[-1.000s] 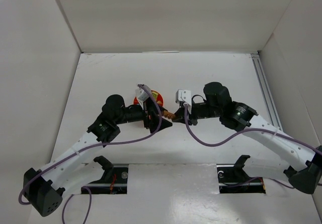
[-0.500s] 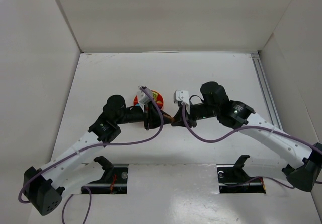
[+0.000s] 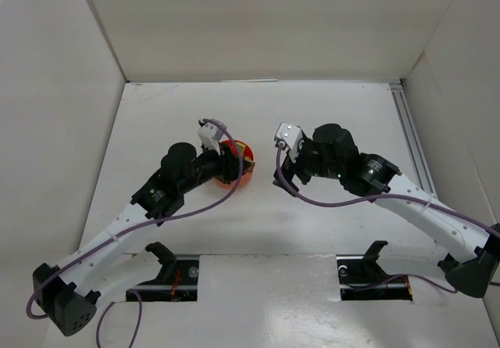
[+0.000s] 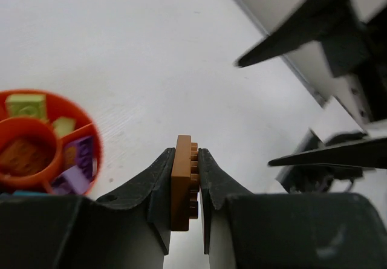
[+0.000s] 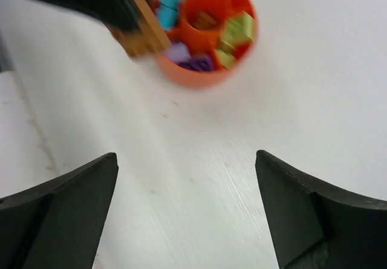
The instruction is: Sort the legos into containers by color
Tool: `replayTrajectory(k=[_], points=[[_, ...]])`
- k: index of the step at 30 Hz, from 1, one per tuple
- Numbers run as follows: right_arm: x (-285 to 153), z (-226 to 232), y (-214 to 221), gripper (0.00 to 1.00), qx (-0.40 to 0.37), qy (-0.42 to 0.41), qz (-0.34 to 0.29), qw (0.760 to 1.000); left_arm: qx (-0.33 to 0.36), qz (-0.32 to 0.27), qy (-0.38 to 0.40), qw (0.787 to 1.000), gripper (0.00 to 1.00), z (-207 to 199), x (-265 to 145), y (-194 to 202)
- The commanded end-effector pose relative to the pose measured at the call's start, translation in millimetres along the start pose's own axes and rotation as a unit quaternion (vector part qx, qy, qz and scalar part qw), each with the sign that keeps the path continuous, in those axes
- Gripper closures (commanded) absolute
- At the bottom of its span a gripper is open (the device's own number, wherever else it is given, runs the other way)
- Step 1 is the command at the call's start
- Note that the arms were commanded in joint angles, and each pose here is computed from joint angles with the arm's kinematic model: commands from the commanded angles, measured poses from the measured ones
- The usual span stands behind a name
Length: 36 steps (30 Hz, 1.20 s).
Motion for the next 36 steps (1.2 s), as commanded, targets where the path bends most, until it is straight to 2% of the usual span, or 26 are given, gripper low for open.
replayTrajectory(k=[1,4,13,21,30,31,33,36], points=[[-33.7,-36.4,21.1,0.00,0.038,0.174,0.096,0.979,-0.060,-0.097,-0.164,0.980,1.00,37.5,-7.2,-34.8],[-44.2,-42.6,40.6,0.00,0.064,0.219,0.128,0.965,-0.084,-0.113,-0.259,0.956,1.00,73.8,-5.5,-44.3],[-53.0,-53.2,89.6,0.00,0.116,0.243,0.191,0.944,-0.083,-0.105,-0.350,0.927,1.00,114.5,23.0,-50.6],[-54.4,-57.8,104.6,0.00,0.122,0.236,0.205,0.942,-0.074,-0.084,-0.370,0.922,1.00,129.5,39.8,-45.6],[-53.7,-59.7,108.3,0.00,0.125,0.231,0.208,0.942,-0.070,-0.045,-0.363,0.928,1.00,134.9,50.8,-33.2],[-52.8,-57.9,111.3,0.00,0.126,0.228,0.212,0.942,-0.070,-0.045,-0.363,0.928,0.94,134.9,50.8,-33.2],[-51.5,-58.7,113.9,0.00,0.129,0.225,0.215,0.941,-0.068,-0.036,-0.354,0.932,0.69,132.8,52.0,-31.4],[-51.5,-58.7,114.0,0.00,0.129,0.225,0.215,0.942,-0.069,-0.037,-0.348,0.934,0.52,128.3,49.0,-33.0]])
Point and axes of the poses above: each gripper's point midway between its finger pads, its own x axis out along the fingers, its own z axis along the line the jaws close on, y = z × x, the point moved 4 cm from there along -x, back along the fingers, and after that the axes turned 15 degrees about -x, right-handed, at the moved point
